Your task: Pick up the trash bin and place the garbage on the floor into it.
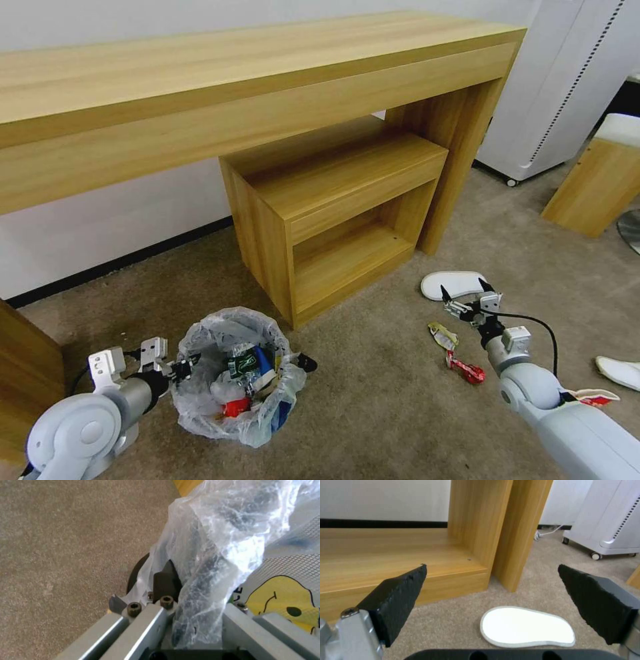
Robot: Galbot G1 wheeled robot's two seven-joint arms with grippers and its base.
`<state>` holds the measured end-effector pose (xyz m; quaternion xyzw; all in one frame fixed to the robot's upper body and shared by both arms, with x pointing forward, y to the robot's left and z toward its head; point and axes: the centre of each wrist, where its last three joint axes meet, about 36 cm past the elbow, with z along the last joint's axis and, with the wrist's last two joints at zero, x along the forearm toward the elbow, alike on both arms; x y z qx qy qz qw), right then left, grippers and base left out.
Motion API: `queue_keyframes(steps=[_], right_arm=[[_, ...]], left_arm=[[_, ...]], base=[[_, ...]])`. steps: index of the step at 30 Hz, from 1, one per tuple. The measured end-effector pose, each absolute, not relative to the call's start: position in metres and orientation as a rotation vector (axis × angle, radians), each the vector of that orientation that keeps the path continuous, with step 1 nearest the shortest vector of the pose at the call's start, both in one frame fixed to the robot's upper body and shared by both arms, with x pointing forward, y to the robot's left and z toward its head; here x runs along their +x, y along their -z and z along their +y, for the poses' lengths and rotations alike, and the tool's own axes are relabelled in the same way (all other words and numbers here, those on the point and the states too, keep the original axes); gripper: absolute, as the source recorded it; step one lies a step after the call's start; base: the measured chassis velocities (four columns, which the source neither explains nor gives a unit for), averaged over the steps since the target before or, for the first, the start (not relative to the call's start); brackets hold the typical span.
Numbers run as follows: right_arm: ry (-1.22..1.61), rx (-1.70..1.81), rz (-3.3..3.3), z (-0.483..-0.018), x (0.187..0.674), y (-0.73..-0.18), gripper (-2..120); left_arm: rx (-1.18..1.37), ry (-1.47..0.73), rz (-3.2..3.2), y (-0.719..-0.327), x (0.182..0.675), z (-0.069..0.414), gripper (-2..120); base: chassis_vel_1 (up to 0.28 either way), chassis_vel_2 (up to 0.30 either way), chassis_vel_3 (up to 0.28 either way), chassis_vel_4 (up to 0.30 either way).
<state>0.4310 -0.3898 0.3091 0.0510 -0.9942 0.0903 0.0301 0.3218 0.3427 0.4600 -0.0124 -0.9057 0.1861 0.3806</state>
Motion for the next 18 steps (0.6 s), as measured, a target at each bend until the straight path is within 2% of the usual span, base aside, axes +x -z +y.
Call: queue_keyframes(steps=[18], right_arm=[[-0.283,0.188,-3.067,-0.3889,0.4297,-0.3042,100]], left_arm=[[-0.031,-0.447,-2.313,-0.4557,0.3196,0.3434,0]], base=[[0.0,0.0,0.0,0.0]])
